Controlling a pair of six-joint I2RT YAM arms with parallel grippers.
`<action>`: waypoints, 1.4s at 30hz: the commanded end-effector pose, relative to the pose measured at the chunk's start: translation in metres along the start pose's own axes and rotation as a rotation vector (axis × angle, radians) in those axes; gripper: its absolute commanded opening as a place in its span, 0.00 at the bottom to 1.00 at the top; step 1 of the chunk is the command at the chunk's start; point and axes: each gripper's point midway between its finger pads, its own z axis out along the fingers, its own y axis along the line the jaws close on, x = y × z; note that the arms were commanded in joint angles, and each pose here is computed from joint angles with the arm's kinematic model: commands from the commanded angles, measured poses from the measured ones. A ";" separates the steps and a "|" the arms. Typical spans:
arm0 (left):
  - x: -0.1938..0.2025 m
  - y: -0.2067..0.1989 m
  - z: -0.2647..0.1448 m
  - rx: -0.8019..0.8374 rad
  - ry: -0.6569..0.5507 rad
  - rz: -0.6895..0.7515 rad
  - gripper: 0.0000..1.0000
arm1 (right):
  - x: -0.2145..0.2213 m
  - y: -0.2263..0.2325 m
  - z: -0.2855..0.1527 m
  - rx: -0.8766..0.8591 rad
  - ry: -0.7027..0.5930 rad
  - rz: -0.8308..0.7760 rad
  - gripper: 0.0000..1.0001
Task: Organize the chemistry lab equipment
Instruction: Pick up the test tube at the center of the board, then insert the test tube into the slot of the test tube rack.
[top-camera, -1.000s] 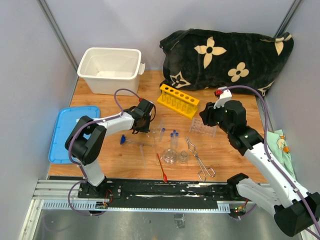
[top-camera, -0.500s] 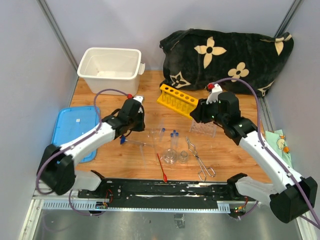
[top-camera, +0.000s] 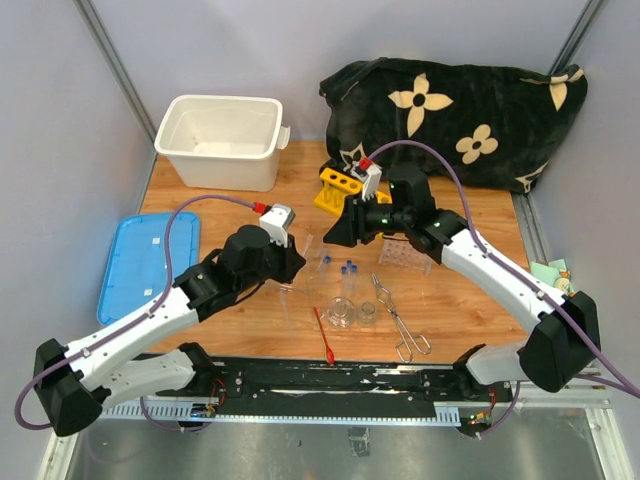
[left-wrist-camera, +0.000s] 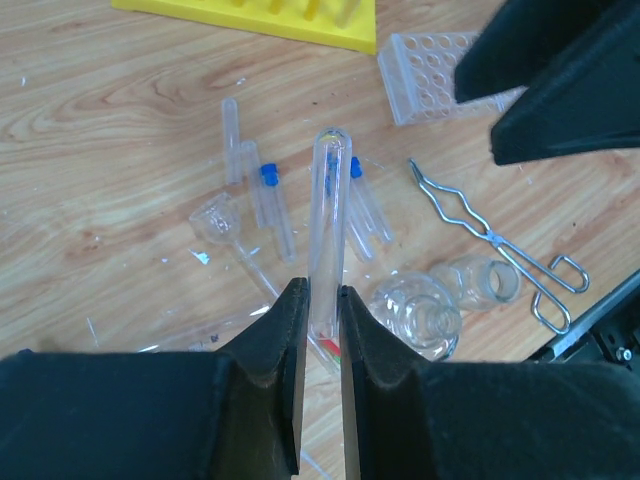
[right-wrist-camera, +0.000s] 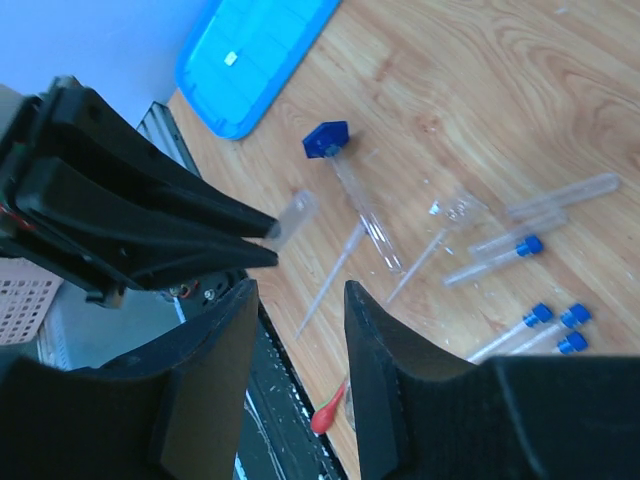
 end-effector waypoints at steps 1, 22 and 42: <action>-0.010 -0.013 -0.008 0.023 -0.061 0.038 0.09 | -0.014 0.027 0.009 -0.091 -0.018 -0.021 0.41; -0.015 -0.031 -0.013 0.049 -0.092 0.061 0.08 | -0.003 0.033 0.033 -0.145 0.025 -0.001 0.26; -0.010 -0.027 0.000 -0.018 -0.038 0.037 0.59 | -0.016 -0.034 0.012 0.271 0.011 -0.117 0.01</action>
